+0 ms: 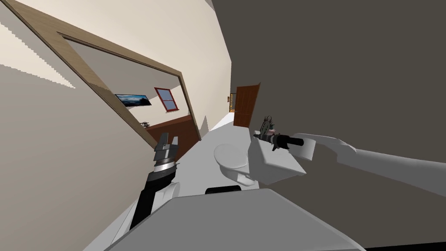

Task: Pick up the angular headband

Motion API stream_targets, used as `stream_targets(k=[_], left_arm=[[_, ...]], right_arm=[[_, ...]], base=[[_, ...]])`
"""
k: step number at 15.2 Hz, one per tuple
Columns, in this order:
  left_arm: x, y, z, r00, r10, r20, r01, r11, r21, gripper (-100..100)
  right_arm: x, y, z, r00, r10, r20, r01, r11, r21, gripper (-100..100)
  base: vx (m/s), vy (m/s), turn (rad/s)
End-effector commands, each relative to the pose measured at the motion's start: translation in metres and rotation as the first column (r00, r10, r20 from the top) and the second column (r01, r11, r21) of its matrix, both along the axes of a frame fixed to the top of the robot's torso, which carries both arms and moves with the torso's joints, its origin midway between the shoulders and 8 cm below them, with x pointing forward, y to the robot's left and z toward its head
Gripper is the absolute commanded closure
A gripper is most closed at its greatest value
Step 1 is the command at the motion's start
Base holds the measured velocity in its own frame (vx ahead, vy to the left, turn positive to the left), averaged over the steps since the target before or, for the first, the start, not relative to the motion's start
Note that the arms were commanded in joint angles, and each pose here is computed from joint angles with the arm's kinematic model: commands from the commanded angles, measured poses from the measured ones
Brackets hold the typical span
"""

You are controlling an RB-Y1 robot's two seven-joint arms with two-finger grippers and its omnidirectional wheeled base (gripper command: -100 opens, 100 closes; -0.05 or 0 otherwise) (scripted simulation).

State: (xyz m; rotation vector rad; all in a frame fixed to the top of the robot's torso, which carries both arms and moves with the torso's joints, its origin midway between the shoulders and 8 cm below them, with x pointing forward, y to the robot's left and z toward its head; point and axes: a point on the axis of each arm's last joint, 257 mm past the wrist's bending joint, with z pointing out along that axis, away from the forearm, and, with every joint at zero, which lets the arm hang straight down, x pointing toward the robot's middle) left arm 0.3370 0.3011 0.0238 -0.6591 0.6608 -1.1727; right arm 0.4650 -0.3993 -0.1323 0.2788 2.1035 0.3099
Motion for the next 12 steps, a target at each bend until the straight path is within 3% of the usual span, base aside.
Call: stream_targets(k=[1,3,4,6,7,12], left_arm=[[0.0,0.0,0.0,1.0,0.0,0.0,0.0,1.0,0.0,0],[0.0,0.0,0.0,1.0,0.0,0.0,0.0,1.0,0.0,0],[0.0,0.0,0.0,1.0,0.0,0.0,0.0,1.0,0.0,0],[0.0,0.0,0.0,1.0,0.0,0.0,0.0,1.0,0.0,0],[0.0,0.0,0.0,1.0,0.0,0.0,0.0,1.0,0.0,0],[0.0,0.0,0.0,1.0,0.0,0.0,0.0,1.0,0.0,0]], right_arm=[[-0.003,-0.016,-0.002,0.999,-0.036,-0.039,0.034,0.999,-0.039,-100],[-0.003,-0.02,0.003,0.999,-0.031,-0.041,0.028,0.997,-0.072,-100],[-0.006,-0.031,0.0,0.995,-0.065,-0.071,0.058,0.994,-0.094,-100],[-0.006,-0.035,0.005,0.995,-0.062,-0.071,0.053,0.991,-0.122,-100],[-0.01,-0.047,0.004,0.99,-0.097,-0.1,0.081,0.985,-0.151,-100],[-0.019,-0.077,0.013,0.975,-0.167,-0.15,0.124,0.958,-0.259,-100]], base=[[-0.014,-0.018,0.102],[-0.011,-0.021,0.07],[-0.01,-0.021,0.075],[-0.011,-0.022,0.08],[-0.012,-0.025,0.089],[-0.019,-0.041,0.107]])
